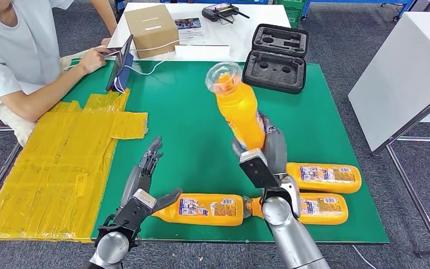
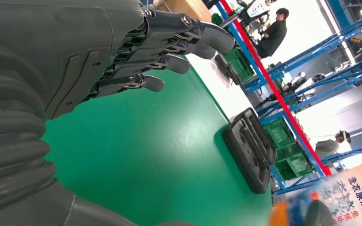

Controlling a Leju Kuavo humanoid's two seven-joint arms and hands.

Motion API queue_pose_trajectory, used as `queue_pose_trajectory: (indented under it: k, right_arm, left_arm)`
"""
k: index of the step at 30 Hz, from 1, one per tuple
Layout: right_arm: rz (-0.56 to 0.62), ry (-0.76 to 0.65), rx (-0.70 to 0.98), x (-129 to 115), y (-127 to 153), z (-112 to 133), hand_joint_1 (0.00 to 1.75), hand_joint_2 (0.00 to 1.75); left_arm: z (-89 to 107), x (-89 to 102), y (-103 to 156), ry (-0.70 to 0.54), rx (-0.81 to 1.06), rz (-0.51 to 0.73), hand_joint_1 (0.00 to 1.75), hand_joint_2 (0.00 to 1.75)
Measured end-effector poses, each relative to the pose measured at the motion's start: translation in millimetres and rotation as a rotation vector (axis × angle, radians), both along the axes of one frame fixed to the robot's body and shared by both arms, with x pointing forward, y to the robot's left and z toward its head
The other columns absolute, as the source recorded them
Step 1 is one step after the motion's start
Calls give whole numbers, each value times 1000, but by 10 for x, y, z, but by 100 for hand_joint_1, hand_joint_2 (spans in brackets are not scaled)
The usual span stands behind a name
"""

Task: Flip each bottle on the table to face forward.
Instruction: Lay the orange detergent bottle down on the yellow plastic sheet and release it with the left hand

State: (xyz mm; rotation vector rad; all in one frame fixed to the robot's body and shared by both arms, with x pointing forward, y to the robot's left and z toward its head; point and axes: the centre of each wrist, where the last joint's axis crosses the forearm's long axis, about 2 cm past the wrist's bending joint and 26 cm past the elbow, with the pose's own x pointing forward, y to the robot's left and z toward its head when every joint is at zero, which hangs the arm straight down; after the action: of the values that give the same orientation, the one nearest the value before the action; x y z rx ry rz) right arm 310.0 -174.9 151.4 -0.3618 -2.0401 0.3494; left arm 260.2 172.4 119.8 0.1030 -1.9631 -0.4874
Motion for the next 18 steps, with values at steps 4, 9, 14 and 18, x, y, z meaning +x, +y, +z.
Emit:
queue_pose_trajectory:
  k: [4, 9, 14, 18]
  right_arm:
    - [74, 6, 35, -77, 72, 12, 175, 175]
    - [98, 5, 49, -96, 91, 30, 175, 175]
    - [152, 23, 63, -121, 136, 24, 175, 175]
    - [164, 26, 62, -138, 161, 16, 175, 175]
  left_arm:
    - [0, 1, 8, -1, 2, 1, 0, 175]
    - [-1, 1, 12, -1, 3, 1, 0, 175]
    - [-2, 1, 15, -1, 4, 1, 0, 175]
    - [-2, 1, 19, -1, 5, 1, 0, 175]
